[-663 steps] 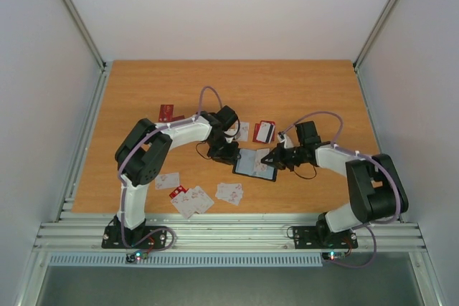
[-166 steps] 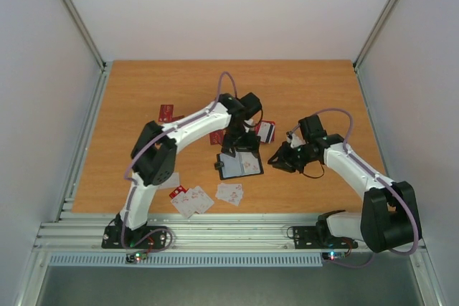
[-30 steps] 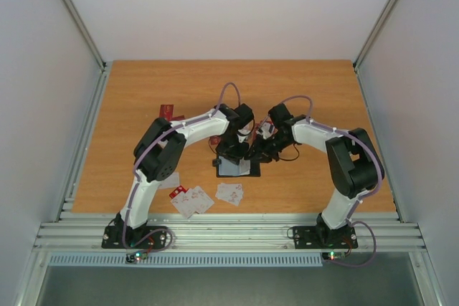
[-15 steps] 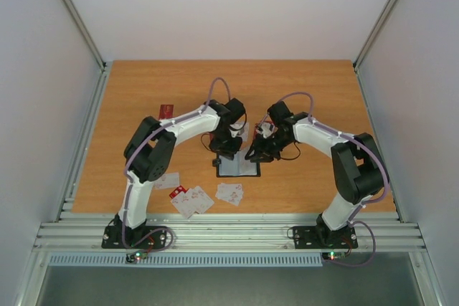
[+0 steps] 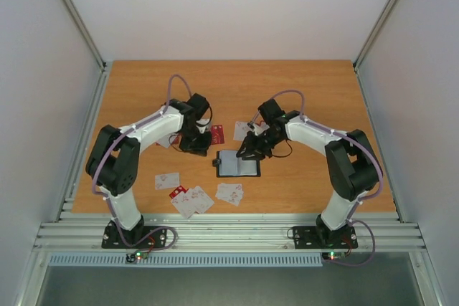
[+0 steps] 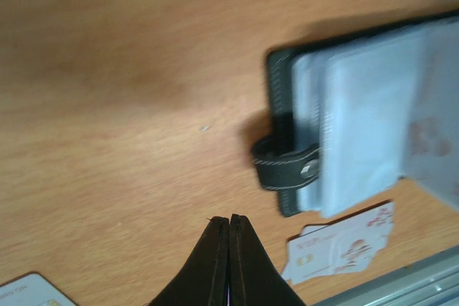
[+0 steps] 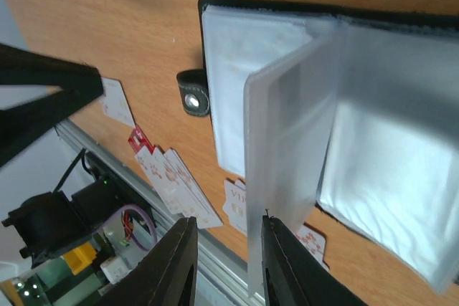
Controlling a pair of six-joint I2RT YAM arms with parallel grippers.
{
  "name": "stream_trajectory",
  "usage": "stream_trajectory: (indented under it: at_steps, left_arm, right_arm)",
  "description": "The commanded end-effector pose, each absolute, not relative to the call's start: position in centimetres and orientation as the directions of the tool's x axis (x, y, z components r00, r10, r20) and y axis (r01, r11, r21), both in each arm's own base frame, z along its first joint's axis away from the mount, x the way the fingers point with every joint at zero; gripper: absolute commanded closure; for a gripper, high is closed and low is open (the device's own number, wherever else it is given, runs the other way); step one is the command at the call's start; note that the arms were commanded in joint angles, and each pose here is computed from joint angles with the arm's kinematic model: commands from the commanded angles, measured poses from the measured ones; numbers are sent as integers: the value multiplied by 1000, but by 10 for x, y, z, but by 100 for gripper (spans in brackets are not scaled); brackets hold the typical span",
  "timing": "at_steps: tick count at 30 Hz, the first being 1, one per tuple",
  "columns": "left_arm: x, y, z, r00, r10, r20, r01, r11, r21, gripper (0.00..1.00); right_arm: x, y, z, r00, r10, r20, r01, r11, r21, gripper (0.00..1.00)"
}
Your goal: Put the credit cards into the card holder
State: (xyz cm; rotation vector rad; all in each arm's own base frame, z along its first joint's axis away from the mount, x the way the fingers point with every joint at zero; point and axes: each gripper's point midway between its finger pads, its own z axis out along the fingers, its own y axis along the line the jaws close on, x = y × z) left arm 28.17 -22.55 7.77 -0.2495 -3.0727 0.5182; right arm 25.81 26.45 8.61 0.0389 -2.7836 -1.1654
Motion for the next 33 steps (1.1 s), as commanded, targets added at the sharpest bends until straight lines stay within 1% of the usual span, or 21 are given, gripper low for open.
stream_trajectory:
  at_steps: [1,4,9,12,16,19,21,23,25,27,30,33]
  left_arm:
    - [273,-222,70,-985,173,-25,171,920,-352,97]
    - [270,-217,72,-986,162,-36,165,923,-348,96]
    - [266,-207,77,-989,136,-54,146,925,-351,94]
    - [264,-200,79,-991,115,-64,130,924,-360,91]
    - [260,-208,79,-990,122,-73,141,896,-421,87]
    - [263,-217,78,-985,154,-82,174,870,-462,81]
    - [266,-224,82,-979,175,-102,203,849,-488,75]
    - [269,-228,84,-972,201,-124,236,843,-483,69]
    - [270,-233,81,-963,235,-133,270,837,-477,60]
    - [273,-236,75,-955,266,-130,296,837,-460,56]
    - [276,-244,69,-947,298,-116,318,833,-452,56]
    - [279,-255,70,-941,316,-120,334,820,-464,63]
  right_arm:
    - [269,285,85,-992,-81,102,18,692,722,73]
    - [273,299,78,-990,-90,112,19,691,723,73]
    - [271,313,58,-983,-111,146,19,730,683,74]
    - [273,315,50,-982,-104,158,27,751,660,74]
    - [274,309,52,-984,-100,148,15,778,628,75]
    - [273,304,69,-989,-105,107,-16,781,624,75]
    - [270,299,78,-991,-102,89,-25,783,621,74]
    - [266,296,82,-992,-95,84,-23,785,619,74]
    - [264,294,82,-993,-82,88,-10,786,618,74]
    - [264,295,77,-993,-63,97,11,783,622,74]
    - [268,299,69,-993,-38,115,44,775,631,74]
    - [271,305,61,-991,-24,131,68,757,650,76]
